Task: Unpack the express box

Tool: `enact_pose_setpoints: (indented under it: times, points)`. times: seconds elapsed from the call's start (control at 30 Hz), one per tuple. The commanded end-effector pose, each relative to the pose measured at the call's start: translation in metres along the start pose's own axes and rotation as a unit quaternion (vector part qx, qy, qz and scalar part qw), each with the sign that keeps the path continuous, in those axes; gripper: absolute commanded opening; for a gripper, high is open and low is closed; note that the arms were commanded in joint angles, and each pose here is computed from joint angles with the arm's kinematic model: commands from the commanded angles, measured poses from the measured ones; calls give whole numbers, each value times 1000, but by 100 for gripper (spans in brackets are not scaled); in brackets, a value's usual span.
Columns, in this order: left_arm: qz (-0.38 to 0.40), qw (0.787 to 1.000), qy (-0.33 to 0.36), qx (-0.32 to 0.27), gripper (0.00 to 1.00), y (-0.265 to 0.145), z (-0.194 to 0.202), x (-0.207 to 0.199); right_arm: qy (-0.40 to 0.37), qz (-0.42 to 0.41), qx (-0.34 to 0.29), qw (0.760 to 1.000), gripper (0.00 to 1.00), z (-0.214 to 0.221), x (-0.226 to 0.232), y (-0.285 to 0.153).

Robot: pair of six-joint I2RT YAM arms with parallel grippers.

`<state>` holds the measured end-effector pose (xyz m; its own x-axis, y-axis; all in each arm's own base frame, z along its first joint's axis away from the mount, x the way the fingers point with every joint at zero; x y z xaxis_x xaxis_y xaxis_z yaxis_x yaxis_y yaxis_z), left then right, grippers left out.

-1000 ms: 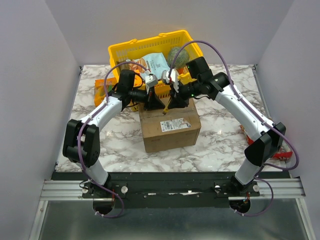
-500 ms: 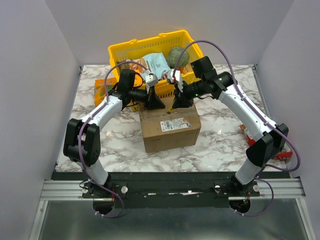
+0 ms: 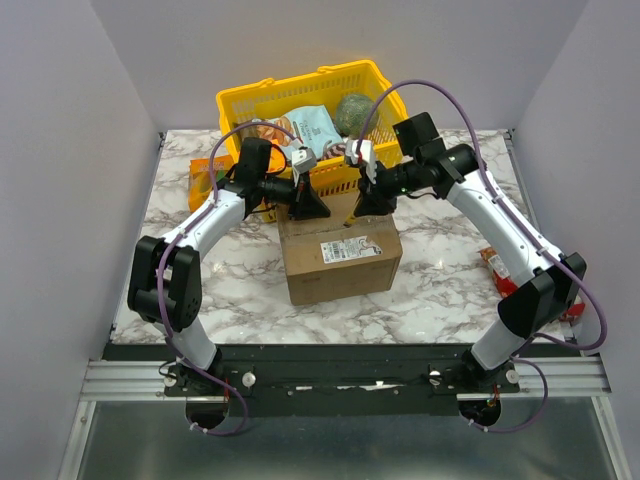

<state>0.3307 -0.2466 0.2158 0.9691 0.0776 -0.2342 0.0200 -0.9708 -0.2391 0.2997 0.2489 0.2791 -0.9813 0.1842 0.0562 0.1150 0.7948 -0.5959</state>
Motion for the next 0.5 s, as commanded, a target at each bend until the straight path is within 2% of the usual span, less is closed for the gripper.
enact_pose_setpoints:
  times: [0.0, 0.47]
  points:
    - [-16, 998, -44, 43, 0, 6, 35, 8, 3, 11, 19, 1000, 0, 11, 2, -13]
    - [-16, 998, -41, 47, 0, 5, 37, 8, 17, 24, 32, 999, 1, 25, -2, -29]
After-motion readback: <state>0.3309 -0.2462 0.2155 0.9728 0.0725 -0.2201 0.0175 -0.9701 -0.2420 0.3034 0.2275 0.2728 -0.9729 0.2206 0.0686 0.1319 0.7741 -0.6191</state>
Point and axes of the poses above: each gripper's point midway between its finger pads, its own y axis out along the fingers, its own x axis along the line the jaws close on, z = x × y, the point moved 3 cm from there along -y, back along the fingers, and after that the axes turned 5 degrees about y, right-handed, at the moved point
